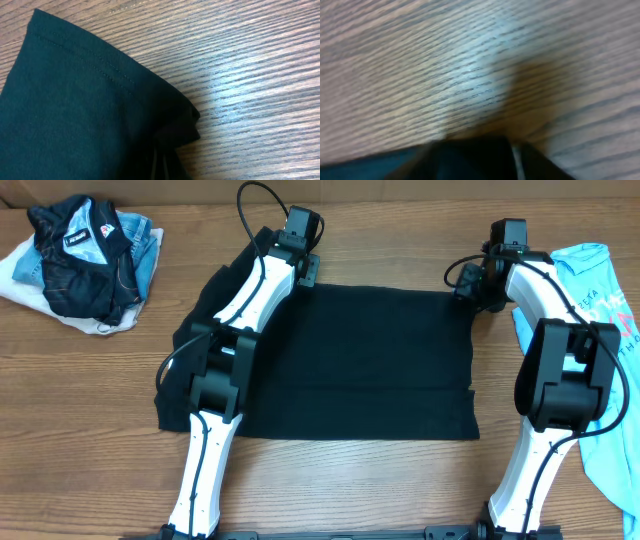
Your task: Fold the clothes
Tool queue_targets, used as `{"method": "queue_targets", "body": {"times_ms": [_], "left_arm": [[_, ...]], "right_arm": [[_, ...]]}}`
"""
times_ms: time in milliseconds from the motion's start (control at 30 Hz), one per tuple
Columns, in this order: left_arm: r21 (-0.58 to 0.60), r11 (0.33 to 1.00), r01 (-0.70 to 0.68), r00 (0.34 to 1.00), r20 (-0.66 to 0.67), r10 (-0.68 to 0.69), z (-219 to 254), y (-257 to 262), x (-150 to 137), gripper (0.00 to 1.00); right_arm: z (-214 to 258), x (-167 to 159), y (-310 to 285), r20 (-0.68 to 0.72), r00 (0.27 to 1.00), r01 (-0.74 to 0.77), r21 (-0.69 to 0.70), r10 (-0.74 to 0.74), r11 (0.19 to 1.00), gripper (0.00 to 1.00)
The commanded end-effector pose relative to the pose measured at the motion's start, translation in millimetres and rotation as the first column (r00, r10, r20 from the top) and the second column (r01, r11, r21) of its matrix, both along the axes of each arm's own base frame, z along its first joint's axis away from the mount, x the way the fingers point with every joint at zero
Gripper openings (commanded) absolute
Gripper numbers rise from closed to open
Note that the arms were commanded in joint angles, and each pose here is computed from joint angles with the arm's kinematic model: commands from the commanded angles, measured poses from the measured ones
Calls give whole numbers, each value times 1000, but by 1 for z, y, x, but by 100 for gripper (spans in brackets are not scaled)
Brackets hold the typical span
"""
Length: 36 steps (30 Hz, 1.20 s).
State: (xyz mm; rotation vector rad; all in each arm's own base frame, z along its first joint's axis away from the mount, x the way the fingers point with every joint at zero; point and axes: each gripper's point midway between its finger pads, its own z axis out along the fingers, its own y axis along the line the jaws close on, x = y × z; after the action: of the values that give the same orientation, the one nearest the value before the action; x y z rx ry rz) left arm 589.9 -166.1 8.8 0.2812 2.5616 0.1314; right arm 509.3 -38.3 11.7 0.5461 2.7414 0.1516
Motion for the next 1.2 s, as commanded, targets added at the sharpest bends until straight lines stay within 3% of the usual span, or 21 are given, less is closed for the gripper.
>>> {"method": "queue_targets", "body": {"times_ms": [0,67,167,300,500,833,1167], "left_arm": [[16,1000,-15,998,-68,16,-31,8,-10,4],[17,1000,-15,998,-68,16,-31,8,-10,4],[17,1000,-15,998,-68,16,-31,8,-10,4],[18,1000,-16,997,-71,17,-31,8,-10,4],[19,1000,-16,998,-63,17,-25,8,-9,4],[-4,1000,-18,1000,-1,18,40,9,-10,4],[-13,1000,-26,999,26,26,90,15,-19,4]], "right_arm": [[6,7,-6,21,999,29,-3,-29,1000,11],[6,7,-6,20,999,34,-3,-34,999,17],[6,6,-6,18,999,34,-2,-34,999,18],[5,4,-6,10,999,37,0,-37,999,4],[9,3,-6,8,998,63,11,-64,998,4],[41,5,-6,55,990,128,37,-130,991,4],[45,-13,-9,-4,986,168,20,-168,986,4]]}}
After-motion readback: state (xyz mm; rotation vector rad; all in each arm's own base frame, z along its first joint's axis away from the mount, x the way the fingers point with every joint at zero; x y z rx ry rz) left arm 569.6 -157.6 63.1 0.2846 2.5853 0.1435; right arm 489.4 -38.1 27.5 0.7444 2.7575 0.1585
